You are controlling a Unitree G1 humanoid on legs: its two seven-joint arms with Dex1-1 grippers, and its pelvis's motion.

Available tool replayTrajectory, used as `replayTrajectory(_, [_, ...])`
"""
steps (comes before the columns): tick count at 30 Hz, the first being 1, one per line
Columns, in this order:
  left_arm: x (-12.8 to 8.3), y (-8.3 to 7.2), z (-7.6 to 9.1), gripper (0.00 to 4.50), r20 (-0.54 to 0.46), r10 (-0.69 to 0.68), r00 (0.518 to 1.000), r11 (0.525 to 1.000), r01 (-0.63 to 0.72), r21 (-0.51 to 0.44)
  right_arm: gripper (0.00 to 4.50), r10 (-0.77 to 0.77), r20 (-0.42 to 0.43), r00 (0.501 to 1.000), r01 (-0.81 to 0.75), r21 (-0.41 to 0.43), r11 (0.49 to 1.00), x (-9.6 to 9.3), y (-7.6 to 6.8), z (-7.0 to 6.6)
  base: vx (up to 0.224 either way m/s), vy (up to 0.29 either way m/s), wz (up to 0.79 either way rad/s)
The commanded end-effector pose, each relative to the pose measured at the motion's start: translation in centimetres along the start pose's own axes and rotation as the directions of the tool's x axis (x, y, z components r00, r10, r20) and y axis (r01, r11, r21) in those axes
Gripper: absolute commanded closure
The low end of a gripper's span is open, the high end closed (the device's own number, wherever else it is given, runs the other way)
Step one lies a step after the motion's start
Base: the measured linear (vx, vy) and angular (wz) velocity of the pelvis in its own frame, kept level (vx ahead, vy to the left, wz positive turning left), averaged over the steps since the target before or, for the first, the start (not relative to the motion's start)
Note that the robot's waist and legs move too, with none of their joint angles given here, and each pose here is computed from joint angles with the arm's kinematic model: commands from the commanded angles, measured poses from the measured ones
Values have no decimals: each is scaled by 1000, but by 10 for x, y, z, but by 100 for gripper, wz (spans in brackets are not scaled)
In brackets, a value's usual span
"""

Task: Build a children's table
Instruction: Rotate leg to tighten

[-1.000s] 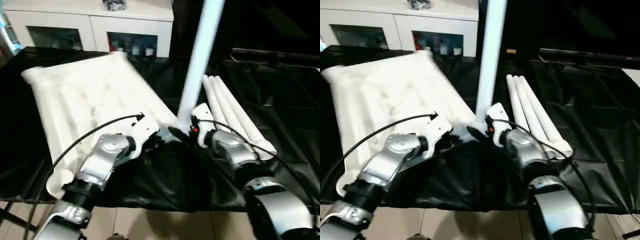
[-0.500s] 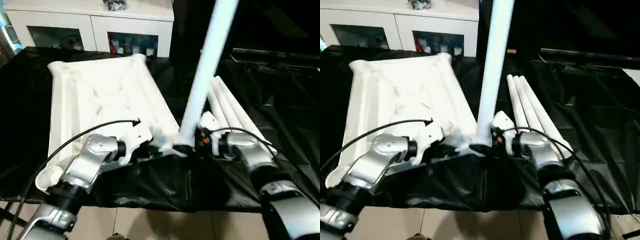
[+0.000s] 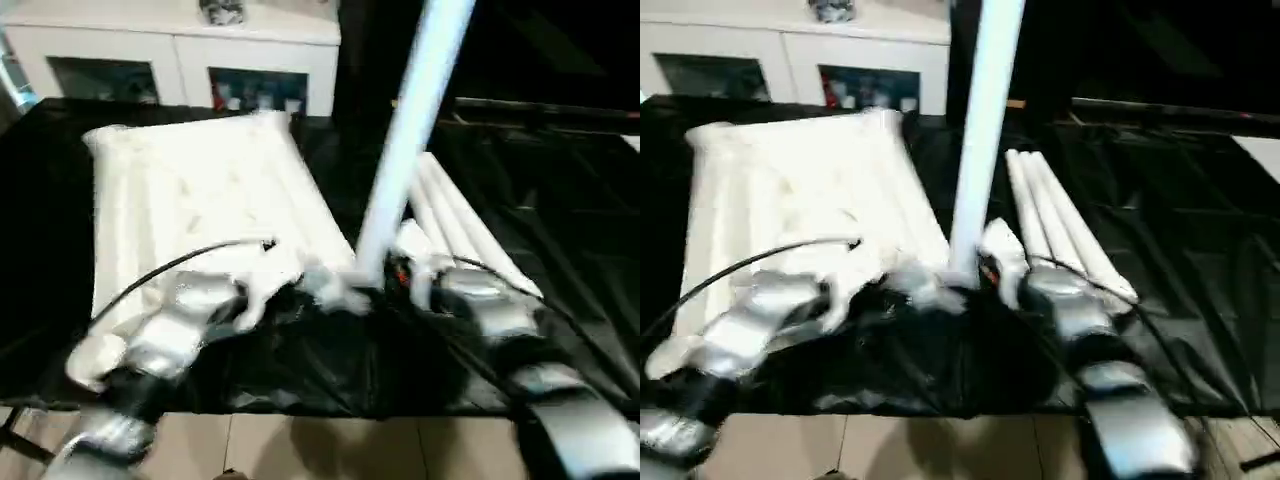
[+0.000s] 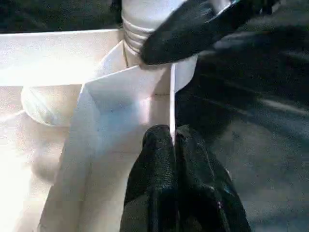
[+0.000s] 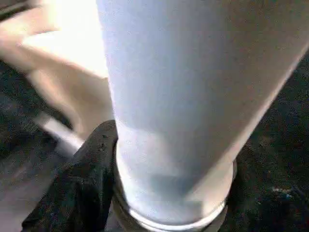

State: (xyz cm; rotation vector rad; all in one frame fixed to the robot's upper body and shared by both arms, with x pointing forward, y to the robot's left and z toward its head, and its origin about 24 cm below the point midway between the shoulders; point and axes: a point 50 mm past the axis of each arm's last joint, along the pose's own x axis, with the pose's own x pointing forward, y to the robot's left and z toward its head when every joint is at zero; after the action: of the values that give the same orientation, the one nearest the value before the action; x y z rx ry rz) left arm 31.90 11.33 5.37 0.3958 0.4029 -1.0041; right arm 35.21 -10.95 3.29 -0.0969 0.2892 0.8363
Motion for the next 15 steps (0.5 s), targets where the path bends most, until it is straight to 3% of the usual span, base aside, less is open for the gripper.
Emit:
replayTrajectory(1, [14, 0, 22, 450, 57, 73, 996, 997, -73, -1, 176, -108, -48, 993, 110, 37, 993, 15, 7, -1, 0, 0, 0])
replayTrajectory(6, [25, 4, 32, 450, 62, 209, 976, 977, -205, -63, 177, -220, -36, 975, 223, 152, 963, 29, 15, 4, 0, 0, 0])
replayTrajectory(10, [35, -4, 39, 450, 97, 206, 974, 977, -198, -79, 177, -176, 34, 984, 169, 150, 974, 39, 27, 13, 0, 0, 0])
replayTrajectory(11, [36, -5, 40, 450, 101, 200, 975, 978, -193, -79, 121, -160, 50, 986, 151, 152, 977, 40, 29, 14, 0, 0, 0])
replayTrajectory(15, [36, -9, 39, 450, 112, 162, 980, 986, -156, -56, 100, -142, 62, 988, 134, 119, 984, 37, 26, 15, 0, 0, 0])
